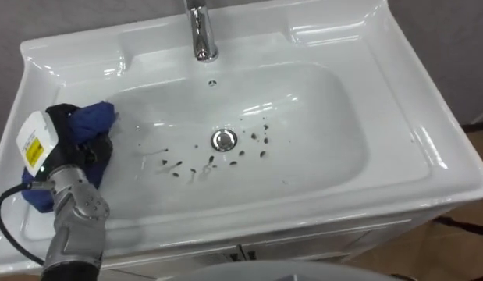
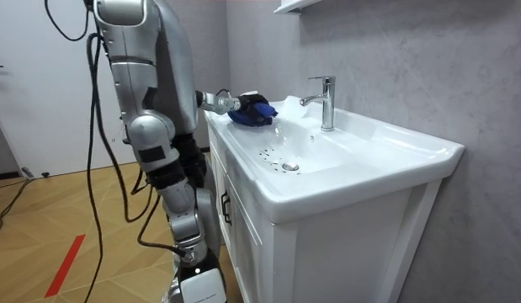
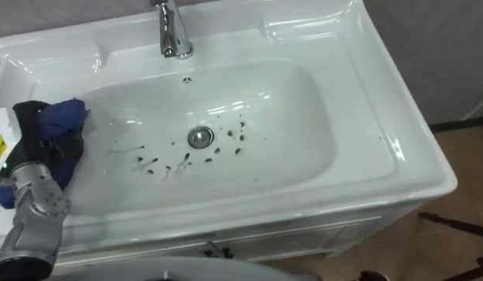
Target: Wipe basin
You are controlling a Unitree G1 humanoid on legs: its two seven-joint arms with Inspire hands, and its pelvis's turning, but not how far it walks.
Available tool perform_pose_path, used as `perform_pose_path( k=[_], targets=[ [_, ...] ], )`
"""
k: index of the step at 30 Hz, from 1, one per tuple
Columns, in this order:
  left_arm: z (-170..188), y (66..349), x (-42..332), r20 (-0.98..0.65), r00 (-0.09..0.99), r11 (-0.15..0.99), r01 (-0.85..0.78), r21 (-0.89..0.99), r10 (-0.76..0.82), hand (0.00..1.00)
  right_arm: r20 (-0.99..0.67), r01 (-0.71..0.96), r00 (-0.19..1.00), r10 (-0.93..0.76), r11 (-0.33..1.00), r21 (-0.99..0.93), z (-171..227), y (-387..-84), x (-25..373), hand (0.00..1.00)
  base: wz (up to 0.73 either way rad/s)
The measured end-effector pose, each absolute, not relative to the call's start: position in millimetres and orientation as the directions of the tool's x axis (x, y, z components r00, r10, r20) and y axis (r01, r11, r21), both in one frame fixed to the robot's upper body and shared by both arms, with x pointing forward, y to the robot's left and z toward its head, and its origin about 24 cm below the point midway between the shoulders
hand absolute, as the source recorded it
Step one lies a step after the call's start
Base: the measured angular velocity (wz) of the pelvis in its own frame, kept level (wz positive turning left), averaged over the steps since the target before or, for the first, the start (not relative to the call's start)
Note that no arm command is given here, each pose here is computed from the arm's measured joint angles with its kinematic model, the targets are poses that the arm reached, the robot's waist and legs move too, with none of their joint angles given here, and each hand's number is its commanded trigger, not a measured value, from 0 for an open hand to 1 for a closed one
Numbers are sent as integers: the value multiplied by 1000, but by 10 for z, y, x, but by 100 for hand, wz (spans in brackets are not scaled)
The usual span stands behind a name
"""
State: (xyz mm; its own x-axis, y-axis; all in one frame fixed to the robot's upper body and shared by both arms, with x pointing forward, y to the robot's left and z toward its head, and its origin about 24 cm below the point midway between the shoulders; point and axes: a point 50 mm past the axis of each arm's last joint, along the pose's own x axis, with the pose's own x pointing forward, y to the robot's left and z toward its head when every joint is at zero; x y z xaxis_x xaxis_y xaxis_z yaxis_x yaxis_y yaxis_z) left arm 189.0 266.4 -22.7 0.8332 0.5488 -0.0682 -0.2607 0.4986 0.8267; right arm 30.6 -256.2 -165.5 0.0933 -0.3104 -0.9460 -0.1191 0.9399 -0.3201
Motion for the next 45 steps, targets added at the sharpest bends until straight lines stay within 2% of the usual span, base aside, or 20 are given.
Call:
perform_pose_path(
  k=[10,19,26,31,45],
  targets=[
    [-195,2259,1952,-51,913,593,-219,775,404,100,-945,-113,143,-294,944,-311,-1667,-2516,330,0,1],
    [-294,2036,1926,-101,956,572,-78,817,275,100,-949,-140,125,-290,941,-306,-1671,-2523,267,0,0],
    [-515,2033,1819,-237,940,569,59,820,244,100,-953,-151,100,-286,942,-299,-1675,-2525,220,0,-5],
    [-689,2097,1751,-333,910,497,176,850,248,100,-957,-196,66,-281,937,-288,-1669,-2555,184,0,-5],
    [-889,2177,1688,-422,861,491,247,835,285,100,-952,-185,24,-306,934,-305,-1655,-2603,161,0,-12]
  ],
)
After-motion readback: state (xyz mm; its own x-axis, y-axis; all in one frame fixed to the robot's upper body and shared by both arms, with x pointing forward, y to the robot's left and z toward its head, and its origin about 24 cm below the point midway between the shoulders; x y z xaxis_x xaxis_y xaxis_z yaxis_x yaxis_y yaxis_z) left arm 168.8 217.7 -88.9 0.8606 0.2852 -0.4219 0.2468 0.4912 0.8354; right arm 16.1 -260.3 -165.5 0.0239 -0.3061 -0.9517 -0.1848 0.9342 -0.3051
